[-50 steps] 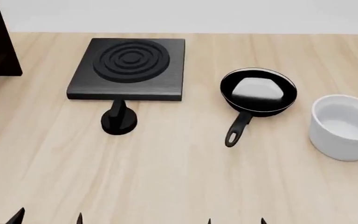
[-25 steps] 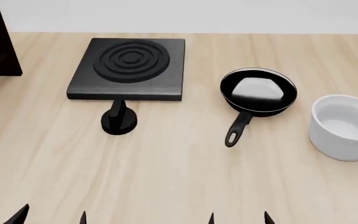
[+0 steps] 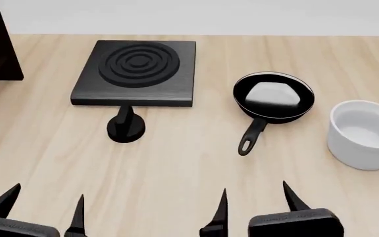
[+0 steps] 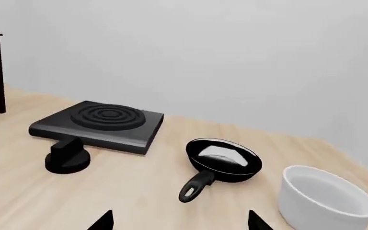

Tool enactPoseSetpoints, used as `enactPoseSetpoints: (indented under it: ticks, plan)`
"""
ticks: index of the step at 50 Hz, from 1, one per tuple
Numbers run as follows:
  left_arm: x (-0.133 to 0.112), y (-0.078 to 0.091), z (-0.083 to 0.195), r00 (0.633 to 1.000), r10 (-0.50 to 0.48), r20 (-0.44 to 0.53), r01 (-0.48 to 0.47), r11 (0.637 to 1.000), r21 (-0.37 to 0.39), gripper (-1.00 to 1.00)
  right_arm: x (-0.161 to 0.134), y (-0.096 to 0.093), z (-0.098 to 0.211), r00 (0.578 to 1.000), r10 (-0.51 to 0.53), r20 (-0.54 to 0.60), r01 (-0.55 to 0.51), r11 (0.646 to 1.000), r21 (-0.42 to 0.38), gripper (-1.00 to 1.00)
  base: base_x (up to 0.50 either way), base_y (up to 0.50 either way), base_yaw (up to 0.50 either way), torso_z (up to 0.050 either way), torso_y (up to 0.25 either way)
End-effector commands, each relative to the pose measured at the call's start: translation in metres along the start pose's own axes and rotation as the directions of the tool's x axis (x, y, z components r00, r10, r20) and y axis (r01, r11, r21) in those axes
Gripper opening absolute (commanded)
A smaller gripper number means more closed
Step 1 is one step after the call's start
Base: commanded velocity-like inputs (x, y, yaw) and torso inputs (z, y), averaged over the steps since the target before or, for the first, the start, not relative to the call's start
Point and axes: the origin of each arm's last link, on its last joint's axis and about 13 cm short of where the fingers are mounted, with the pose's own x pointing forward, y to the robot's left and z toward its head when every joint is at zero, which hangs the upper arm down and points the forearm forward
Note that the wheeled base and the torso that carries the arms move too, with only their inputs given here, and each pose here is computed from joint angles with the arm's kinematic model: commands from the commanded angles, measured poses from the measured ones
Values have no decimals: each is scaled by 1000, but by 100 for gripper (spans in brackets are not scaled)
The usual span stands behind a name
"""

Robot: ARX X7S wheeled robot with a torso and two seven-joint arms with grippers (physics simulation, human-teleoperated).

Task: Put the frying pan under the cabinet shelf.

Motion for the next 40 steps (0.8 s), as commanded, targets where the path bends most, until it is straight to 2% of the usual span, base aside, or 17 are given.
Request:
enactPoseSetpoints:
  ticks: [1,13,25,29,40]
  plan:
    - [8,10,29,999,1,49,-3,999,33,100,13,-10,31,999,28,41,-26,998,-54,100,0,0,0,0,0]
    - [26,19,68,993,-14,119,6,997,72,100,34,-21,63,995,41,95,-32,995,-94,100,0,0,0,0,0]
    - [30,24,100,984,-21,176,-2,991,130,100,45,-26,87,990,75,123,-60,991,-121,100,0,0,0,0,0]
    - [35,29,116,981,-38,189,13,992,129,100,55,-30,101,988,88,127,-68,985,-158,100,0,0,0,0,0]
    - [43,37,136,980,-46,194,17,989,144,100,66,-36,122,985,101,138,-73,978,-193,100,0,0,0,0,0]
